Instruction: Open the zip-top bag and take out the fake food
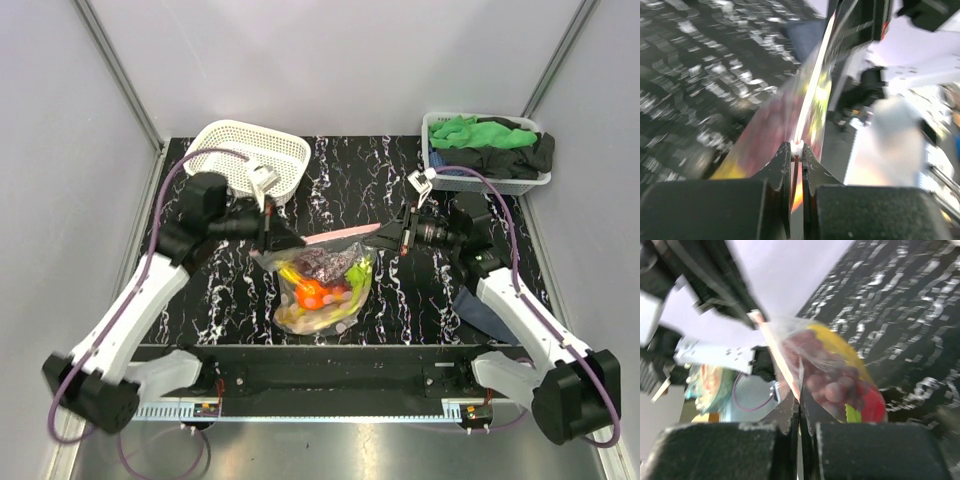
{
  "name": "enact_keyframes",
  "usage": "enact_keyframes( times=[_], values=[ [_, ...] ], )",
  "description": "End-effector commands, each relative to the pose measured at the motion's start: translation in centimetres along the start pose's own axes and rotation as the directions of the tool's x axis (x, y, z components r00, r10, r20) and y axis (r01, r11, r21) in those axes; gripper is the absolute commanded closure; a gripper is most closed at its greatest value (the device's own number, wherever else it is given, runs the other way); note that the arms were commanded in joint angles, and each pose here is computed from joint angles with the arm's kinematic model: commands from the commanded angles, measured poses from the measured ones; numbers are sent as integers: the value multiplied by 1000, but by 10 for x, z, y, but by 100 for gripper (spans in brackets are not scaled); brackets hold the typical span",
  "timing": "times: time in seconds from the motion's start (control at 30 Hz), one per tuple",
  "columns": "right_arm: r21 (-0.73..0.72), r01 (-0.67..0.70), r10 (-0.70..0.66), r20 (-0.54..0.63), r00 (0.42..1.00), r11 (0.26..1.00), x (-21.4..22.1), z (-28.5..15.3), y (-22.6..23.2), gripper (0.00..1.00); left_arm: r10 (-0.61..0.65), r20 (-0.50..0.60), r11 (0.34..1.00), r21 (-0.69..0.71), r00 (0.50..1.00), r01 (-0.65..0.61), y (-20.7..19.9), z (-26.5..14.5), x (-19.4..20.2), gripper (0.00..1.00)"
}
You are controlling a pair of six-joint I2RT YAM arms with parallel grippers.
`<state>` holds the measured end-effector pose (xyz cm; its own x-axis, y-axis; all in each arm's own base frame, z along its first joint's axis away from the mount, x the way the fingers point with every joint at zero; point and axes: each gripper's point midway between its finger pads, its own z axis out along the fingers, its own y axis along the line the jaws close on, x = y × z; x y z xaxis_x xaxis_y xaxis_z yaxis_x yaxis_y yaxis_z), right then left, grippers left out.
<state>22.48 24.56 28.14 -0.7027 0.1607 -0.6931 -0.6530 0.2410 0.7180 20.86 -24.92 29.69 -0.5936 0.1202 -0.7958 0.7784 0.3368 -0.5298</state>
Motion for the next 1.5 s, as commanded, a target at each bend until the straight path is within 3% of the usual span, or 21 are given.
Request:
enact_keyframes(
  times=[0.0,0.3,0.5,0.63,0.67,0.7,0.87,1.2,1.3,1.37,1.4,1.43,1.47],
  values=[
    [140,46,-60,93,994,989,-36,-10,-30,100,-41,54,964,-262,998,54,19,-38,24,100],
    [172,96,-107,57,993,980,-66,0,-65,100,-66,99,943,-320,993,94,-3,-72,62,100],
    [-57,222,-226,-73,971,973,-68,7,-34,100,-58,145,953,-288,988,98,-26,-85,66,100],
    [-152,258,-275,-101,956,954,-54,-1,-9,100,-63,141,958,-270,988,99,-34,-84,39,59],
    [-170,265,-285,-106,953,949,-50,-3,-5,100,-66,143,958,-269,988,103,-34,-83,32,43],
    [-198,265,-292,-118,949,944,-42,-4,-1,100,-30,170,963,-258,985,74,-43,-86,13,39],
    [-280,288,-334,-132,933,916,-25,-11,22,100,10,131,976,-217,991,19,-30,-63,-24,34],
    [-315,258,-317,-151,936,913,-24,-12,36,100,87,102,979,-192,991,-66,4,-21,-77,37],
    [-302,272,-325,-142,935,914,-26,-11,37,100,-72,156,961,-254,985,110,16,-16,-89,42],
    [-282,279,-326,-134,936,918,-29,-10,36,100,-351,215,876,-269,911,401,20,-13,-82,44],
    [-273,286,-329,-130,935,919,-29,-10,35,100,-427,246,832,-269,870,484,21,-12,-80,47],
    [-267,292,-333,-126,934,919,-31,-10,35,100,-526,284,773,-234,802,590,8,-10,-81,43],
    [-254,296,-334,-122,935,921,-32,-9,34,100,-553,307,744,-237,775,625,7,-8,-76,41]
  ],
)
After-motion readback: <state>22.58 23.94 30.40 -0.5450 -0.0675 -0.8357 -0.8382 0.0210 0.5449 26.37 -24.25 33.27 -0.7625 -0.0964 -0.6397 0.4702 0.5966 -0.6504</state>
